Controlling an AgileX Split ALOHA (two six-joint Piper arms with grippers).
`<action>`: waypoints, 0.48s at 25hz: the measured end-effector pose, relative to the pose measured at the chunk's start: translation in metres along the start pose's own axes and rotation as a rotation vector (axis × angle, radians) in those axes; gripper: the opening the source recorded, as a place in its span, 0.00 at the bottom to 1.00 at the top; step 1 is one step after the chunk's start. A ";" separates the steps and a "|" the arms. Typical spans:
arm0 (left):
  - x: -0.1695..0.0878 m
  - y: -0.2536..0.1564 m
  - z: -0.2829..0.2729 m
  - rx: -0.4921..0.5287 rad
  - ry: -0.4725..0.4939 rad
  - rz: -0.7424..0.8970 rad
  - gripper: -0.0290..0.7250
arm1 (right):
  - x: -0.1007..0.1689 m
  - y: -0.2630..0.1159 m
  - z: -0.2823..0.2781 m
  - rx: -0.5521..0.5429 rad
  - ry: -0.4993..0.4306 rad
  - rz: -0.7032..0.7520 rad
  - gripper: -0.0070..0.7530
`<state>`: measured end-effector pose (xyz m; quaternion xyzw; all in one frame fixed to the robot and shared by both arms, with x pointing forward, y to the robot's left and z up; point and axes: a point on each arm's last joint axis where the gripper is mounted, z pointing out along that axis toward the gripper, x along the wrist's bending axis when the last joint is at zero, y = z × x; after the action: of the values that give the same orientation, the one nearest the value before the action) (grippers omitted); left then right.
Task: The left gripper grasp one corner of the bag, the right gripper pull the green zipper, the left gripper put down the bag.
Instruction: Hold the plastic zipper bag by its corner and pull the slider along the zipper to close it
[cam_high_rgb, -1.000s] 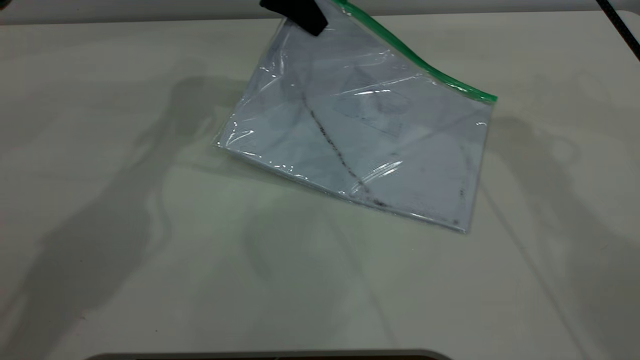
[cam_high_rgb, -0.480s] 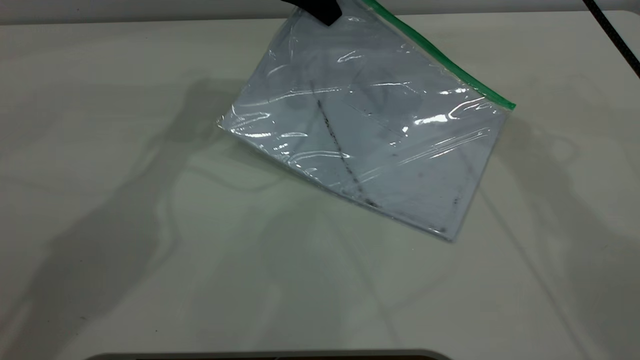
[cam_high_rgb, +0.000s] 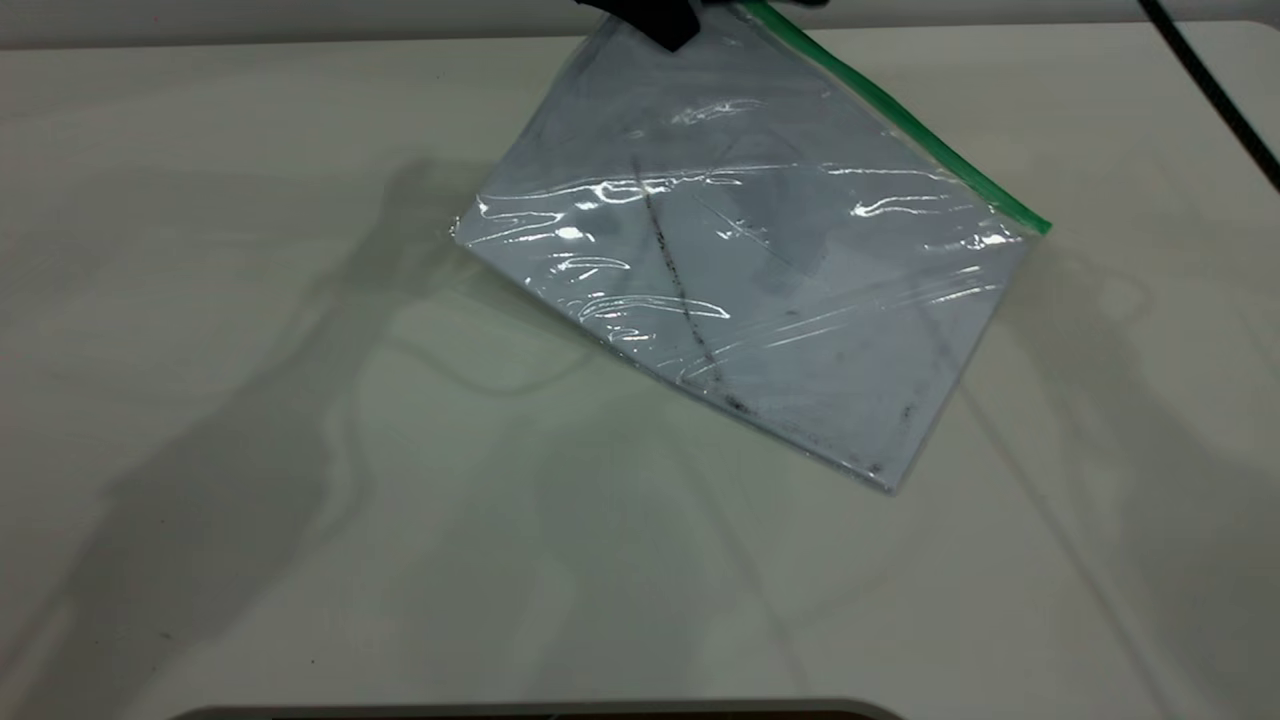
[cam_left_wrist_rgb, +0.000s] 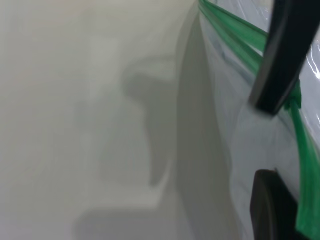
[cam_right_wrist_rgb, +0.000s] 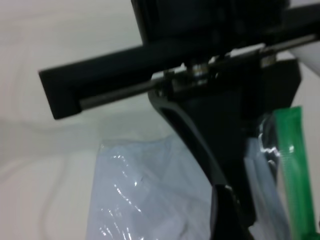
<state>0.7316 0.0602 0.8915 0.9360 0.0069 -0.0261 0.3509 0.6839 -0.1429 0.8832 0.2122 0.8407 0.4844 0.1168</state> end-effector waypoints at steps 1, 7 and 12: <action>0.000 0.001 0.001 0.000 -0.001 0.006 0.11 | 0.000 -0.002 0.001 0.006 -0.002 0.004 0.63; -0.001 0.001 0.001 0.001 -0.002 0.011 0.11 | -0.009 -0.008 -0.004 0.011 -0.028 0.019 0.63; 0.000 -0.001 0.001 0.022 0.003 0.019 0.11 | -0.015 -0.010 -0.011 0.001 -0.034 0.030 0.63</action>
<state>0.7312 0.0601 0.8902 0.9400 -0.0016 -0.0216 0.3406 0.6903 -0.1628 0.8794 0.2331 0.8356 0.4819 0.1234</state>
